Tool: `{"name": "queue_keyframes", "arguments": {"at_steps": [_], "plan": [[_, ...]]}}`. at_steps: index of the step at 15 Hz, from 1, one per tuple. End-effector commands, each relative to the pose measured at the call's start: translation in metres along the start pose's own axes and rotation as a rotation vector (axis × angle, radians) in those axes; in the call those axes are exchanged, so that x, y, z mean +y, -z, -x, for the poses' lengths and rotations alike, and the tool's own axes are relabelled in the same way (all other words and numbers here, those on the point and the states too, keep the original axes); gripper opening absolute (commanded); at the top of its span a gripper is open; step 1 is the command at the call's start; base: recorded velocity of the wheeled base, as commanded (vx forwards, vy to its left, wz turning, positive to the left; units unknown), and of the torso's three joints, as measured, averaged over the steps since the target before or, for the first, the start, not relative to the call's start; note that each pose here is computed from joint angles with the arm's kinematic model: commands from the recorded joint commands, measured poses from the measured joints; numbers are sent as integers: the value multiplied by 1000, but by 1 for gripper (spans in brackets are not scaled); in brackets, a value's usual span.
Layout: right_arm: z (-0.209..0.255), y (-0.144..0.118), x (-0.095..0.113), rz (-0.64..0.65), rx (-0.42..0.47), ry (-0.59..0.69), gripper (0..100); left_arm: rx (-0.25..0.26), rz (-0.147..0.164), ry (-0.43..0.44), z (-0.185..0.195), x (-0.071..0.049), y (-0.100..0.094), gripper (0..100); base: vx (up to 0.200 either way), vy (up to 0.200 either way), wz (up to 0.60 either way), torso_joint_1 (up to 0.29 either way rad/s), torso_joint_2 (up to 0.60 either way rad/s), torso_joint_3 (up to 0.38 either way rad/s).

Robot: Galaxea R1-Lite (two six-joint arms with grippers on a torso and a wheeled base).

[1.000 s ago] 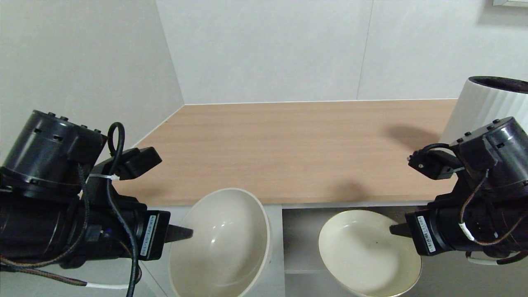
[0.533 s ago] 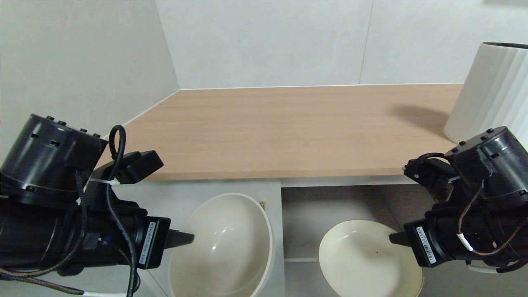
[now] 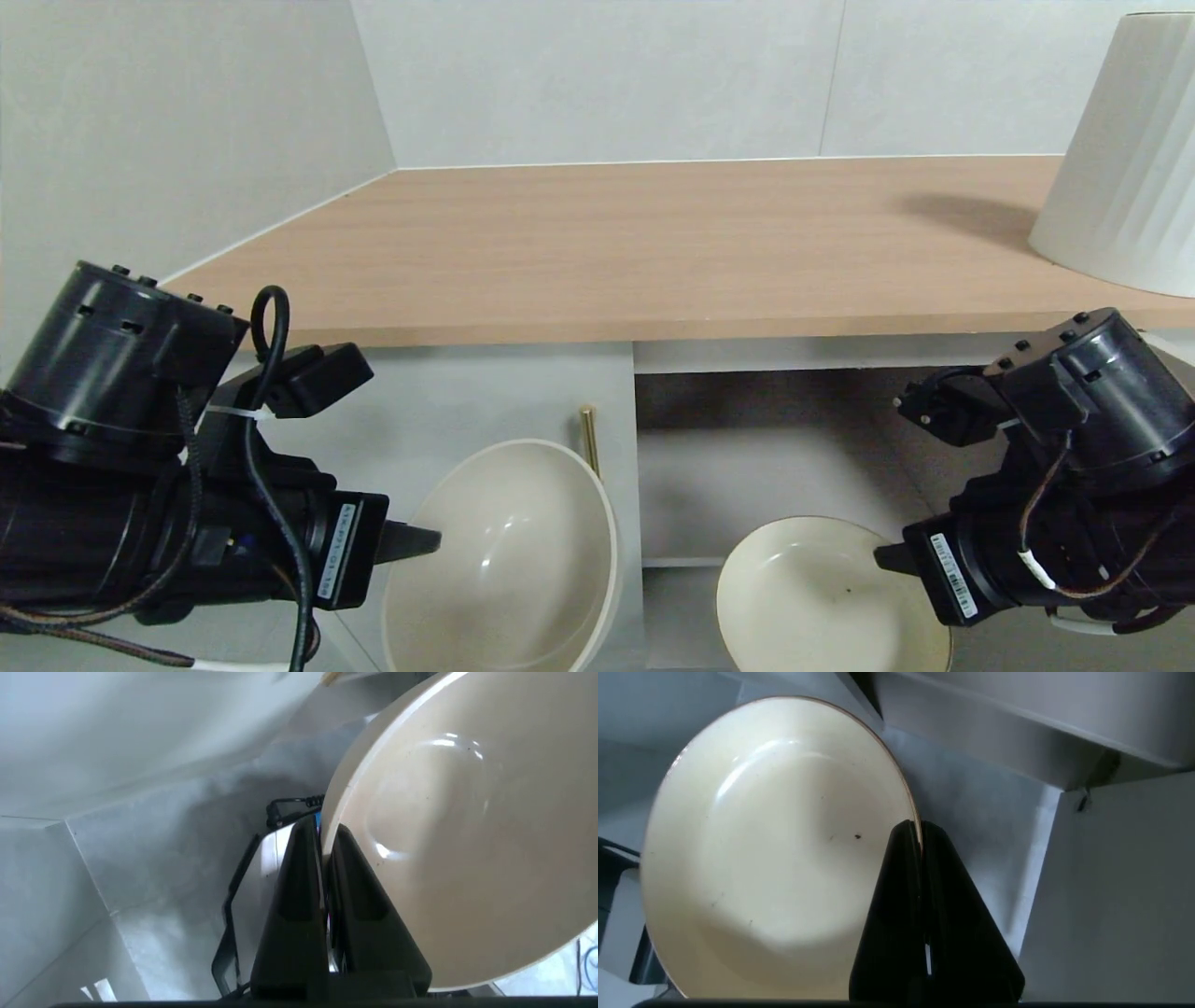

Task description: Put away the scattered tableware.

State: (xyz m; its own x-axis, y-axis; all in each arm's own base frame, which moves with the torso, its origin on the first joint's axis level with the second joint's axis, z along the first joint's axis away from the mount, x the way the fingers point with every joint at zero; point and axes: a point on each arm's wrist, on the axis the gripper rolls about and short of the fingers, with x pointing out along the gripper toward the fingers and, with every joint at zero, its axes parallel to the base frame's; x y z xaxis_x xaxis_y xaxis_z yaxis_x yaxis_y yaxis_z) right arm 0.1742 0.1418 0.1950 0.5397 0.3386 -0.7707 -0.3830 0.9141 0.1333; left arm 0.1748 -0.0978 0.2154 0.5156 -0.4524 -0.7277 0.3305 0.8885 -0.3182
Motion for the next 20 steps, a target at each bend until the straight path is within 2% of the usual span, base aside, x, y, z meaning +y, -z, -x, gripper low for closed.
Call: {"name": "queue_keyframes", "arguments": {"at_steps": [1,5,7,9,13,14,18,20], "plan": [[-1,2,2,10,8,-3,0,2,1,-1,0,0,0,0,0,0,0,-17,51,46],[-8,7,3,22,43,1,0,5,-7,-1,0,0,2,0,0,0,0,-1,7,13],[-31,13,3,36,130,29,0,9,-11,-2,-1,1,3,0,0,0,0,0,0,0],[-64,19,5,46,240,74,0,30,-45,-1,-4,1,8,0,0,0,0,0,0,0],[-111,27,4,41,361,120,0,61,-77,12,-7,-3,16,0,0,0,0,0,0,0],[-123,27,2,31,354,124,0,74,-94,14,-8,-3,19,0,0,0,0,0,0,0],[-168,23,-16,-87,285,149,0,113,-215,22,-7,-1,36,0,0,0,0,0,0,0],[-182,19,-21,-144,228,149,0,116,-236,27,-7,-1,39,0,0,0,0,0,0,0]]}}
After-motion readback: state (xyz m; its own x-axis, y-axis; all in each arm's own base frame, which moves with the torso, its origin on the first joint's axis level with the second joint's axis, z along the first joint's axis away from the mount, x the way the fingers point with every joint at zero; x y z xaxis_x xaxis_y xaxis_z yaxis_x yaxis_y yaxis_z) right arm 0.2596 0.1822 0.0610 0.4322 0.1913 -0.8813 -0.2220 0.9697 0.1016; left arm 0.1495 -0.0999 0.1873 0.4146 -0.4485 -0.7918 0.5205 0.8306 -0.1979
